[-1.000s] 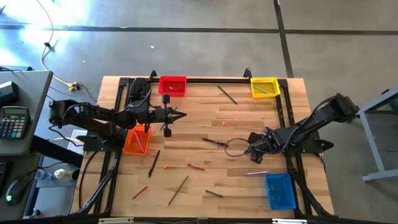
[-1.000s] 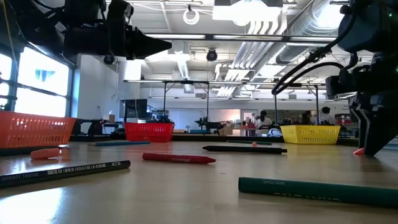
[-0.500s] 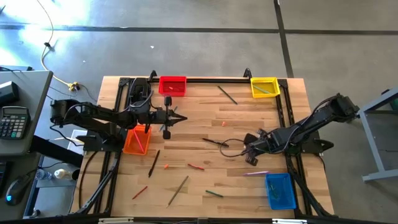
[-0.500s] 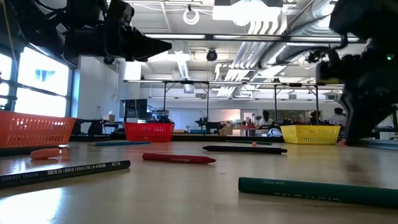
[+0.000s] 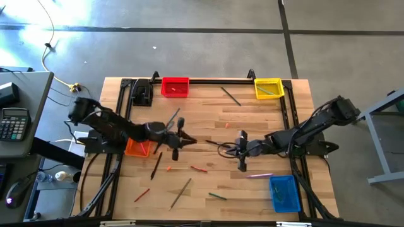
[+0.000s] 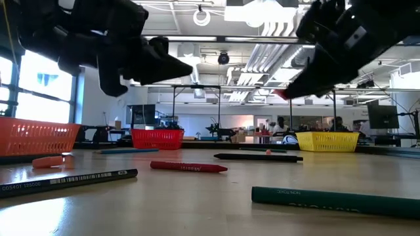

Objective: Sort crayons/erasers/pens/pencils in bins
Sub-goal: Put the orange pencil eraser into the red bin

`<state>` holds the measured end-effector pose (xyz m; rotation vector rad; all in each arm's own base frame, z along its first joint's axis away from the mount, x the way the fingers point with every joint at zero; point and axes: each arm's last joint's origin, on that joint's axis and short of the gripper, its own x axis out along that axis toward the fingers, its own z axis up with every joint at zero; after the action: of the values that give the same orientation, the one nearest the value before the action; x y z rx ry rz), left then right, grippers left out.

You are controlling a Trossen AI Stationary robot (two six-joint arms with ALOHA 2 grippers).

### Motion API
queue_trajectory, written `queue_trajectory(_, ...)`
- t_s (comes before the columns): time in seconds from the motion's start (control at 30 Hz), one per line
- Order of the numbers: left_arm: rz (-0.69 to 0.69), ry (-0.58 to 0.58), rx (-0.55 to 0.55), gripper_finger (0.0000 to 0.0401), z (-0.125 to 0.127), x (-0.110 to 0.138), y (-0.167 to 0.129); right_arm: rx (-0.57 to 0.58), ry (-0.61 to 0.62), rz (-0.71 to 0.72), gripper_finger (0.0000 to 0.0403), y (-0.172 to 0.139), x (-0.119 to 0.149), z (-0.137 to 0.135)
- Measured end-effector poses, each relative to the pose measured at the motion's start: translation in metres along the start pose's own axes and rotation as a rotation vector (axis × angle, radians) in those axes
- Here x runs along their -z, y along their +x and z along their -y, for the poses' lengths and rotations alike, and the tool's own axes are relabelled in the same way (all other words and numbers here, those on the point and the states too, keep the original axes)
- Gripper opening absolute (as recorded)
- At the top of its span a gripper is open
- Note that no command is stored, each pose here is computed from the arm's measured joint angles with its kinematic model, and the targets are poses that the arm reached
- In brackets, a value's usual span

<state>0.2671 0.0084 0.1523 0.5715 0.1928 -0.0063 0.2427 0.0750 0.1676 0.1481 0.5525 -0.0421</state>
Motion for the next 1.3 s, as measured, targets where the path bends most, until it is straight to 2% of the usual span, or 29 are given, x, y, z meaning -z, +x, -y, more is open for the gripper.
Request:
queue_trajectory(0.3, -0.039, 0.159, -0.011, 0.0096, 0.043, -0.023, 0.038, -0.121, -0.052, 0.087, 0.0001, 0.031, 0.001, 0.002)
queue_trajectory(0.47, -0.08, 0.232, -0.042, 0.0112, 0.057, -0.027, 0.049, -0.159, -0.064, 0.133, 0.0001, 0.042, 0.003, 0.004)
queue_trajectory(0.7, -0.122, 0.3, -0.048, 0.0095, 0.062, -0.02, 0.055, -0.149, -0.044, 0.144, 0.0001, 0.057, 0.004, 0.008)
queue_trajectory(0.9, -0.149, 0.363, -0.028, 0.0076, 0.065, -0.016, 0.056, -0.164, -0.045, 0.167, 0.0, 0.076, -0.013, 0.001)
queue_trajectory(1.03, -0.166, 0.401, -0.001, 0.0067, 0.067, -0.014, 0.055, -0.153, -0.04, 0.132, 0.0, 0.087, -0.016, 0.001)
queue_trajectory(1.3, -0.165, 0.464, 0.041, 0.0029, 0.07, -0.013, 0.054, -0.147, -0.016, 0.12, 0.0, 0.088, -0.016, 0.0)
